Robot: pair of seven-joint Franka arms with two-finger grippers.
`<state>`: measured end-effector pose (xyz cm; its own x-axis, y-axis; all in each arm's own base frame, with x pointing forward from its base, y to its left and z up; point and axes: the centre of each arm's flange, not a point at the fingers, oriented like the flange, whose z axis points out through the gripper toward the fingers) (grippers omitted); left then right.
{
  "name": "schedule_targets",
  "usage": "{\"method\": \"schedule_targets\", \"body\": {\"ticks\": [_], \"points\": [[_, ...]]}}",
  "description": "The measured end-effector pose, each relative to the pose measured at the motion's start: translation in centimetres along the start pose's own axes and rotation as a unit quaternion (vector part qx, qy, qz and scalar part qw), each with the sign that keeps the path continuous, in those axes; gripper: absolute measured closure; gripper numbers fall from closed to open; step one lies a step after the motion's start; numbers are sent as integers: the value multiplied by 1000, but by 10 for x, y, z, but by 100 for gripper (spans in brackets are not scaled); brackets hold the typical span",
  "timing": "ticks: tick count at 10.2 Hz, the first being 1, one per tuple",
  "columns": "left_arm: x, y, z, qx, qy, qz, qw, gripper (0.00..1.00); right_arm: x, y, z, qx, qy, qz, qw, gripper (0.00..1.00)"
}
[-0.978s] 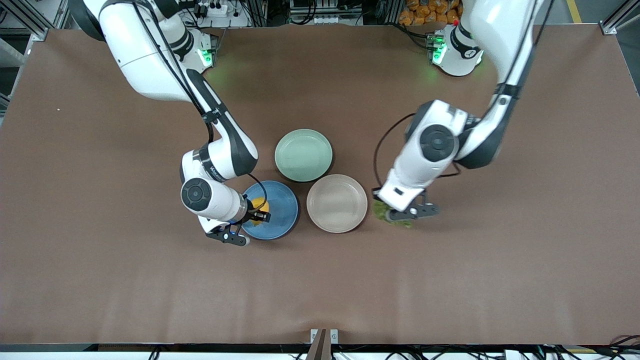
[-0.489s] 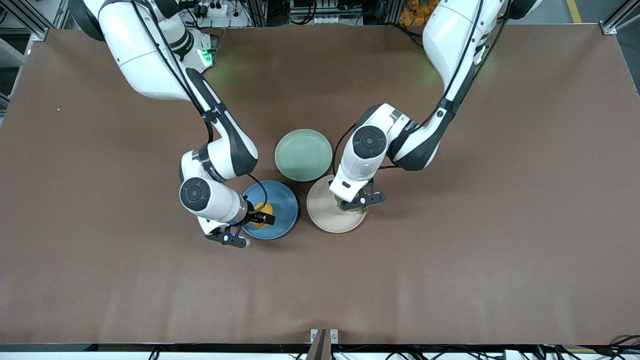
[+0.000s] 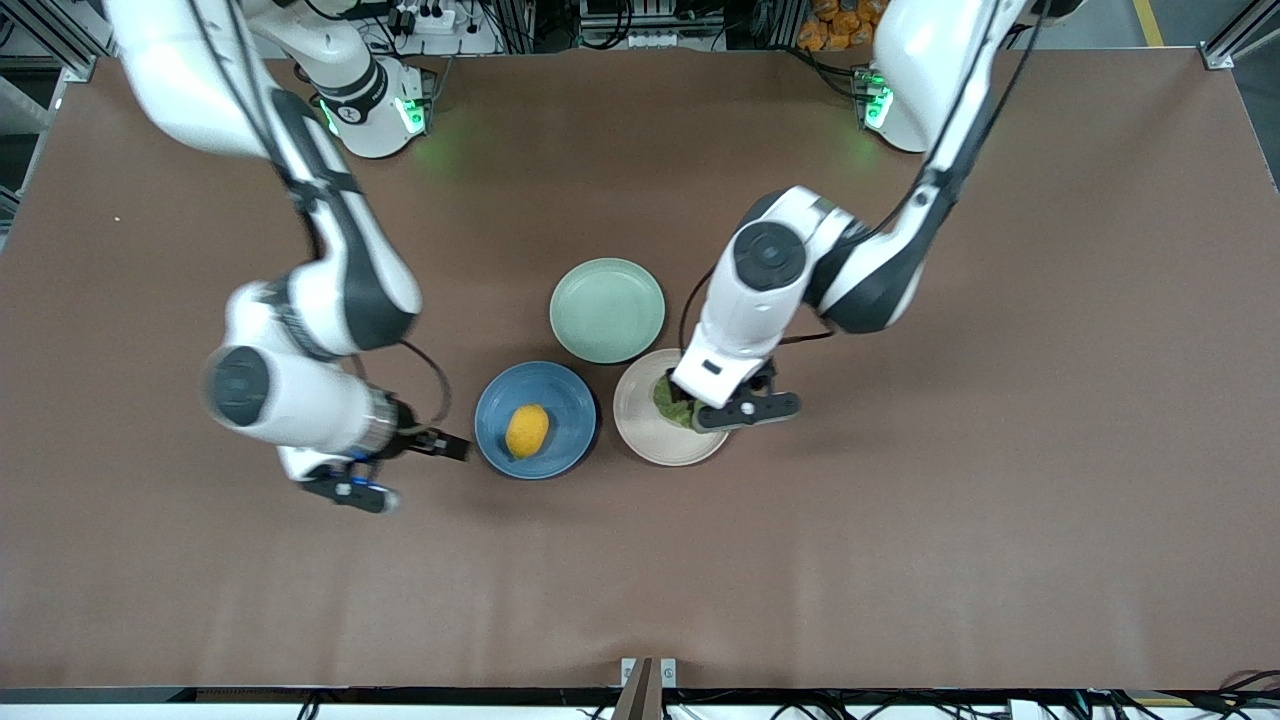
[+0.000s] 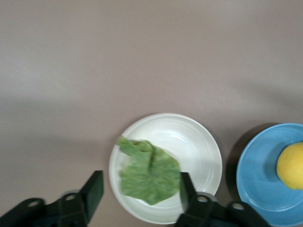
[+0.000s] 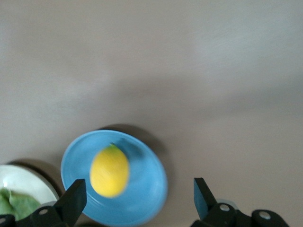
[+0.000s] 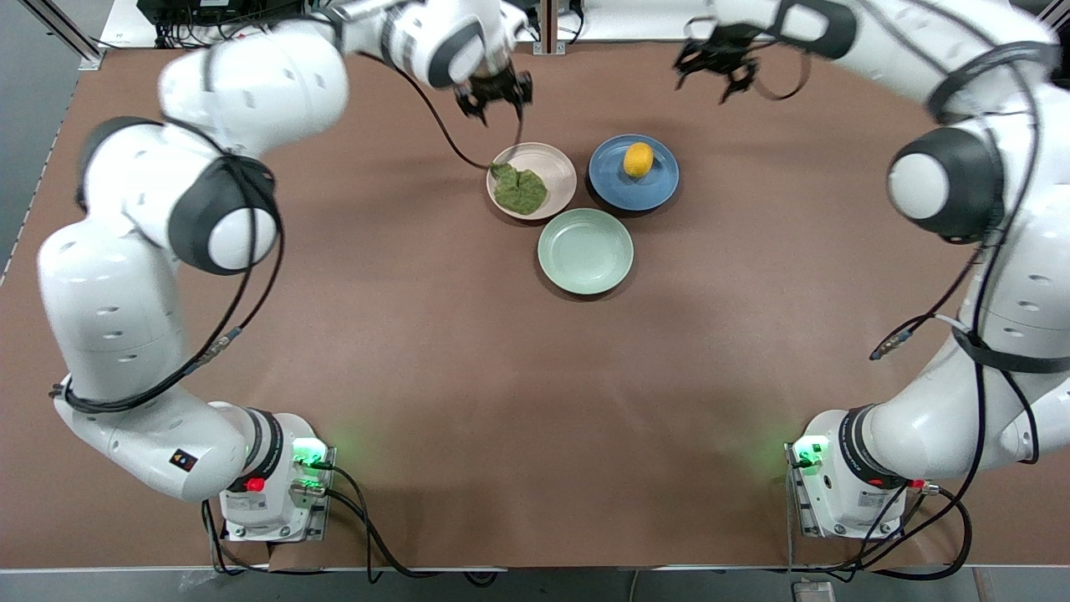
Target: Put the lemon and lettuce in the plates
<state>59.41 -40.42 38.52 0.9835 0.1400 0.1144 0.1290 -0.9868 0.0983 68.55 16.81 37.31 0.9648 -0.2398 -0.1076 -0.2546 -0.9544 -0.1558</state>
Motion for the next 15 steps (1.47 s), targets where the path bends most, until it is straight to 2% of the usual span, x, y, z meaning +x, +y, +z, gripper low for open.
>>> {"method": "schedule_targets", "body": {"ticks": [1,2,4,6,7,10,15], "points": [[18,-26,-39,4,8,20,1000,8,5,35,-42,2,1,-9,1000,0],[36,-57,-73,10,14,37,999,0,4,67,-88,6,7,-6,1000,0],[61,-123,-120,29,7,57,998,0,-19,105,-172,-2,34,-12,999,0],[78,-187,-159,46,-5,52,998,0,-61,120,-235,-50,42,-54,996,0],[79,-210,-177,52,-9,44,998,0,-78,125,-254,-60,38,-65,995,0],[76,-263,-219,59,-22,37,997,0,-92,141,-262,-74,23,-68,995,0],[67,-282,-242,62,-32,38,997,0,-90,147,-250,-91,13,-77,993,0]]}}
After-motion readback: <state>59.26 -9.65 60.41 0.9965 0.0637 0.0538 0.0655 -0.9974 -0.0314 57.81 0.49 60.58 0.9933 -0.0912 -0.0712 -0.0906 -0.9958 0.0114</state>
